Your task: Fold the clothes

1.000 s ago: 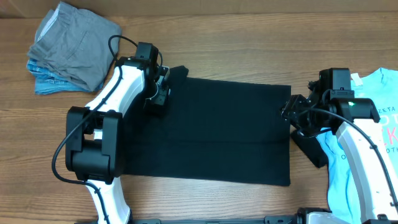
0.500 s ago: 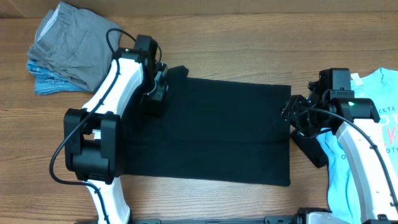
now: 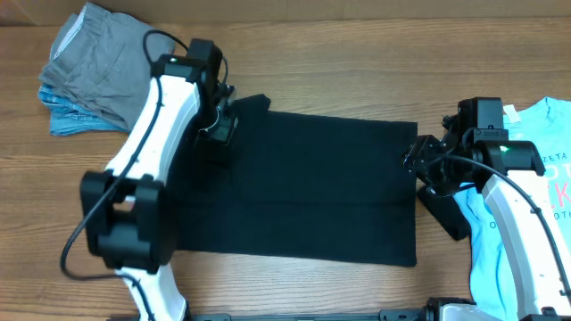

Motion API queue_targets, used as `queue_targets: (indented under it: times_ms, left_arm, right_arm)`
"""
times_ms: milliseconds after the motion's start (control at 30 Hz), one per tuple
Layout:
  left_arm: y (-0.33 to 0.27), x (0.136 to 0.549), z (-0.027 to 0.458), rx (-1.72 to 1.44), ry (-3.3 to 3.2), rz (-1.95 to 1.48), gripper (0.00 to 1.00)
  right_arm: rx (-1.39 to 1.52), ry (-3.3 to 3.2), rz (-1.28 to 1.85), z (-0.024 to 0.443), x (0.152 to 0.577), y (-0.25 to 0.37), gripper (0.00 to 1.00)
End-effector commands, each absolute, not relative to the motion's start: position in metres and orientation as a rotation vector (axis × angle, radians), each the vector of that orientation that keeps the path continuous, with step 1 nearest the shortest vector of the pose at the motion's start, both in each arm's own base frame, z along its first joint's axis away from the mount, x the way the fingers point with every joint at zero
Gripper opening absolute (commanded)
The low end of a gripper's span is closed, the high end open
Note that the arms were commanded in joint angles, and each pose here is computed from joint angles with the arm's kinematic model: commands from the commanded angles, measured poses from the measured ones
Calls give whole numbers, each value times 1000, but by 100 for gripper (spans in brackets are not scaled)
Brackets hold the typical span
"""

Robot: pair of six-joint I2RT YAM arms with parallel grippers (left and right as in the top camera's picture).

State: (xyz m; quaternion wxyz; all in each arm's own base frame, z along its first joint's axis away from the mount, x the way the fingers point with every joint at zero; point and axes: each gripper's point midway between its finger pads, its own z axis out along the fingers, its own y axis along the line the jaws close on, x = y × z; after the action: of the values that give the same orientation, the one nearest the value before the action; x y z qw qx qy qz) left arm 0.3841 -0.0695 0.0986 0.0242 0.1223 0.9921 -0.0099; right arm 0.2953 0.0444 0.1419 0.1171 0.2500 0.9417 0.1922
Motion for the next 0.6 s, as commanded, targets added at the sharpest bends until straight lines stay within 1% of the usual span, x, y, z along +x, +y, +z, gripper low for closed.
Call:
queue_targets:
  times_ms: [0, 133, 167, 233, 400, 567]
  left_arm:
    - [-72, 381, 170, 334, 2890, 8, 64]
    - [-69, 375, 199, 299, 2819, 11, 71]
    - [-69, 374, 204, 293, 2806, 9, 72]
    - [-69, 372, 208, 287, 2795, 3, 72]
    - [-70, 372, 206, 277, 2802, 0, 71]
    - [-74, 369, 205, 237, 2818, -24, 69]
  right_arm:
    - [704, 2714, 565, 155, 302, 43, 57]
    - [699, 2720, 596, 155, 300, 47, 58]
    - [701, 2723, 595, 155, 299, 47, 57]
    - [706, 2732, 593, 154, 297, 47, 60]
    - [711, 2741, 592, 154, 295, 47, 61]
    - [711, 2740, 593, 154, 295, 47, 70]
